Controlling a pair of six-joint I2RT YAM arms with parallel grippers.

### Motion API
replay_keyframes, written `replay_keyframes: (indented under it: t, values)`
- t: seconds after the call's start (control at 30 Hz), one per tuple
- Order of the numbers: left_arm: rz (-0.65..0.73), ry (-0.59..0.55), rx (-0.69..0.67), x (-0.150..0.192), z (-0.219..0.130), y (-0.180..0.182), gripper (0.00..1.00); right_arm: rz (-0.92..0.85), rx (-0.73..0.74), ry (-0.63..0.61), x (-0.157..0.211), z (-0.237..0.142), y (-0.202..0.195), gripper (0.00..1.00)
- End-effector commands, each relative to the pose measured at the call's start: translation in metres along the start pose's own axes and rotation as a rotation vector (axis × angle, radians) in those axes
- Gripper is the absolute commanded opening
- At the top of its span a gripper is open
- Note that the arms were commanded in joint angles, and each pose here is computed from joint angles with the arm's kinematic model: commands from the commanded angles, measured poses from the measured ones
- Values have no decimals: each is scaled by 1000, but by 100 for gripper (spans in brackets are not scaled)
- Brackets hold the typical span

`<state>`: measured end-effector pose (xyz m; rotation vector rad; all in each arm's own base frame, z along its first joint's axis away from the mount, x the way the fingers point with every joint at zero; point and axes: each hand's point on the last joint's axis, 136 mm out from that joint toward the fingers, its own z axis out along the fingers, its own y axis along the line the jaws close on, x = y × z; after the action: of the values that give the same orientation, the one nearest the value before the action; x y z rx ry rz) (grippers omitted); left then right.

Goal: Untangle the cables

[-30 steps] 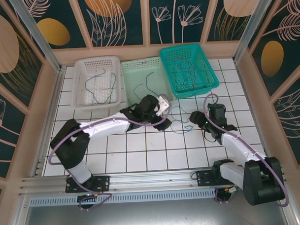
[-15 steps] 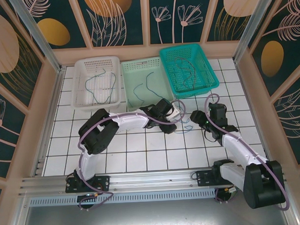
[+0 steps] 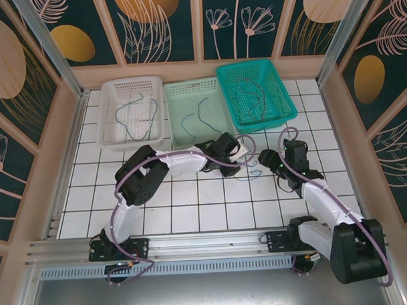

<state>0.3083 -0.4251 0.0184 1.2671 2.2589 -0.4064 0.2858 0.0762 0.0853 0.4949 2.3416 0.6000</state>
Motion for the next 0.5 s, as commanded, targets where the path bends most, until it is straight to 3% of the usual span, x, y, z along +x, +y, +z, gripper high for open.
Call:
replay_keyframes:
  t: [0.0,0.17,0.3,0.47]
  values:
    - [6,33,-28,12,4,6,29,1,9,-28,-9,-6,2,64]
    - [-20,-22,-4,4,-10,0,6,1,8,-28,-9,-6,2,64]
    - [-25,-109,-23,-17,-41,2,0,-2,-1,-30,-9,-6,3,64]
    - [-3,-183,-92,-39,-84,12,0,-43,-105,-19,-5,-9,20,63]
